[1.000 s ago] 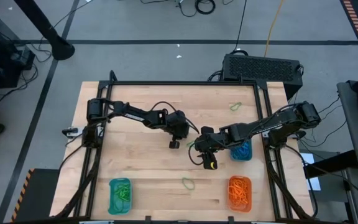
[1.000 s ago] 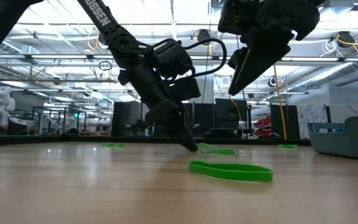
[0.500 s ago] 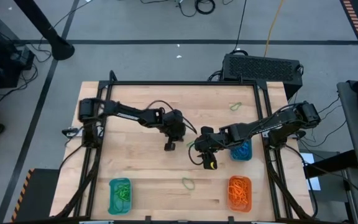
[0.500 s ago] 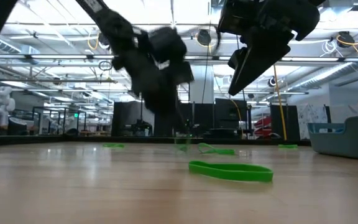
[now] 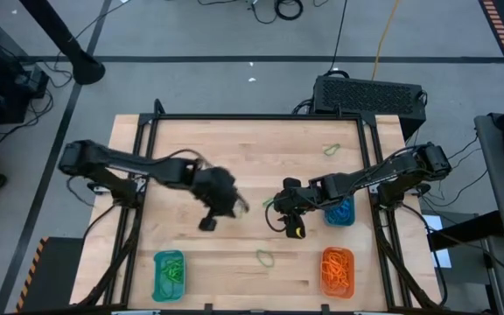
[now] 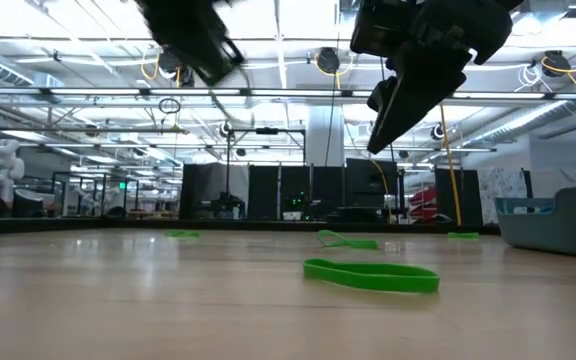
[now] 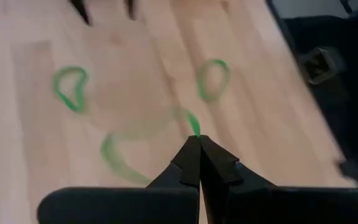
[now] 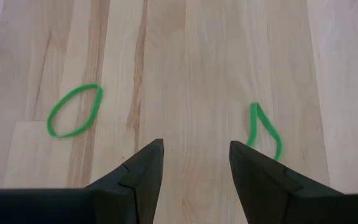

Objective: Sort rubber bands into baskets
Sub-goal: Put the green rubber band into the green bin

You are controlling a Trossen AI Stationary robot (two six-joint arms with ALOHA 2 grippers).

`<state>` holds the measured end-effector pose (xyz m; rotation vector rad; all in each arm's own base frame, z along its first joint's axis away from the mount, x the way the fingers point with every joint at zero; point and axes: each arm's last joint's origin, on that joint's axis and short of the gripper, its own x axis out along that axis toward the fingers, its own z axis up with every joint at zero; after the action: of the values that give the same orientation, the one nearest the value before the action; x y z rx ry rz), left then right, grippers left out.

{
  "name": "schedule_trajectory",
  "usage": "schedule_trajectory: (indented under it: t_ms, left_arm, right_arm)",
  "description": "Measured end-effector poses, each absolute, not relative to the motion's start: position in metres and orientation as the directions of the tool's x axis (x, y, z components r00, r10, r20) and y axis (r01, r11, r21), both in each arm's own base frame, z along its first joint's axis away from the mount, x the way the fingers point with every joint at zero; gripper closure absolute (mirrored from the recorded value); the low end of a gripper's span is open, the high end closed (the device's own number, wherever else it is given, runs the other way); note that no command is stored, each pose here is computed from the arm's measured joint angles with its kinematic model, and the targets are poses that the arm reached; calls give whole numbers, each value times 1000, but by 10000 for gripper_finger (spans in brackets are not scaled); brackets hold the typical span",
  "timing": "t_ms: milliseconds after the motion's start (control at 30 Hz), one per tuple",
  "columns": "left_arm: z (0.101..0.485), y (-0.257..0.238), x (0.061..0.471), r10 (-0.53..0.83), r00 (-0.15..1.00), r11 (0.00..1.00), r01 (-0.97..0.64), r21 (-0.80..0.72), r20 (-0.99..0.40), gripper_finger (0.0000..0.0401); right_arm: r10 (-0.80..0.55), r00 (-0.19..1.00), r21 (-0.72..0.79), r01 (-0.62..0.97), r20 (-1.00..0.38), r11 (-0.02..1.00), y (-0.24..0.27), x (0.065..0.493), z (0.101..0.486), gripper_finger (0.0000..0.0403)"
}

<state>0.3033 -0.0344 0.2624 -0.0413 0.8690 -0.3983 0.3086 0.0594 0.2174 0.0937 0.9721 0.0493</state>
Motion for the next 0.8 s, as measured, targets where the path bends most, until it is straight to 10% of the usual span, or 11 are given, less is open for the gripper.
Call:
schedule_trajectory:
  t_ms: [800]
  left_arm:
    - [240, -187, 159, -336, 294, 931, -40, -362, -895, 401]
  right_arm:
    - [145, 787, 111, -97, -600, 989, 70, 337, 229, 227]
